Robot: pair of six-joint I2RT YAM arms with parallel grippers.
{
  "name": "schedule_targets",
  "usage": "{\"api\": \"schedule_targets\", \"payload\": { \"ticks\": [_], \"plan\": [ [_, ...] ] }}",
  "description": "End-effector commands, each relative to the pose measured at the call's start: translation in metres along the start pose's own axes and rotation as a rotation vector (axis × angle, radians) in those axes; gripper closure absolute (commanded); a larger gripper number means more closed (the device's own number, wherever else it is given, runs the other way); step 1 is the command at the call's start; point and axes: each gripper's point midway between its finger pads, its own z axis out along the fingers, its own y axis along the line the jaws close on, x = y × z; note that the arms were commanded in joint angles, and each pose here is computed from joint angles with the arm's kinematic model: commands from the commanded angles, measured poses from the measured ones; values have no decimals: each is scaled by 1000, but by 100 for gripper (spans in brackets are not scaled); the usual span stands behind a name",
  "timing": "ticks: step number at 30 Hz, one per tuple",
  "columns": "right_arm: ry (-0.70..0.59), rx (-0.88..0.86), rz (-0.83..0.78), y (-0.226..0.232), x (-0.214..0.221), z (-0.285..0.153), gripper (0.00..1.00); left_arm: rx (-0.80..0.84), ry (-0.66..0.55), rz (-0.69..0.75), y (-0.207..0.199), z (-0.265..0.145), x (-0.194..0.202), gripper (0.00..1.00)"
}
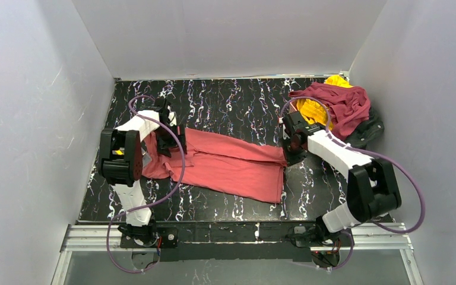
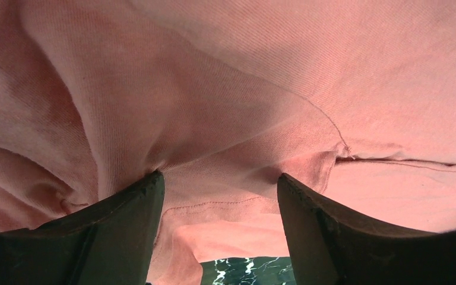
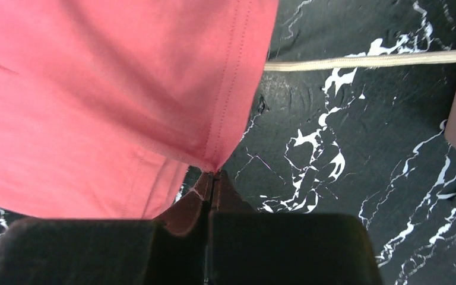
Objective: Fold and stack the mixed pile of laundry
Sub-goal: Fold the T-shirt at the center of the board.
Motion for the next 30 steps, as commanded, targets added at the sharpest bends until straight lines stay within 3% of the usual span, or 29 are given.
{"api": "schedule_targets", "payload": {
  "ticks": [1, 4, 8, 11, 19, 25, 30],
  "plan": [
    [132, 102, -16, -8, 15, 0, 97, -51, -57, 2, 15, -15, -7, 32],
    [168, 20, -58, 12, 21, 2, 78, -32, -108, 6, 11, -24, -13, 31],
    [108, 6, -45, 20, 8, -10, 37, -7, -180, 7, 6, -37, -20, 30],
    [11, 57, -17, 13, -13, -28, 25, 24, -236, -9, -1, -46, -24, 29],
    [-310, -144, -78, 51, -90, -46, 13, 106, -195, -104, -16, -37, -15, 29],
    [-300, -274, -115, 82, -120, -14, 17, 77, -152, -118, -10, -23, -12, 29],
    [-262, -317, -128, 91, -118, 24, 19, 61, -80, -122, -7, -2, -11, 30]
  ]
}}
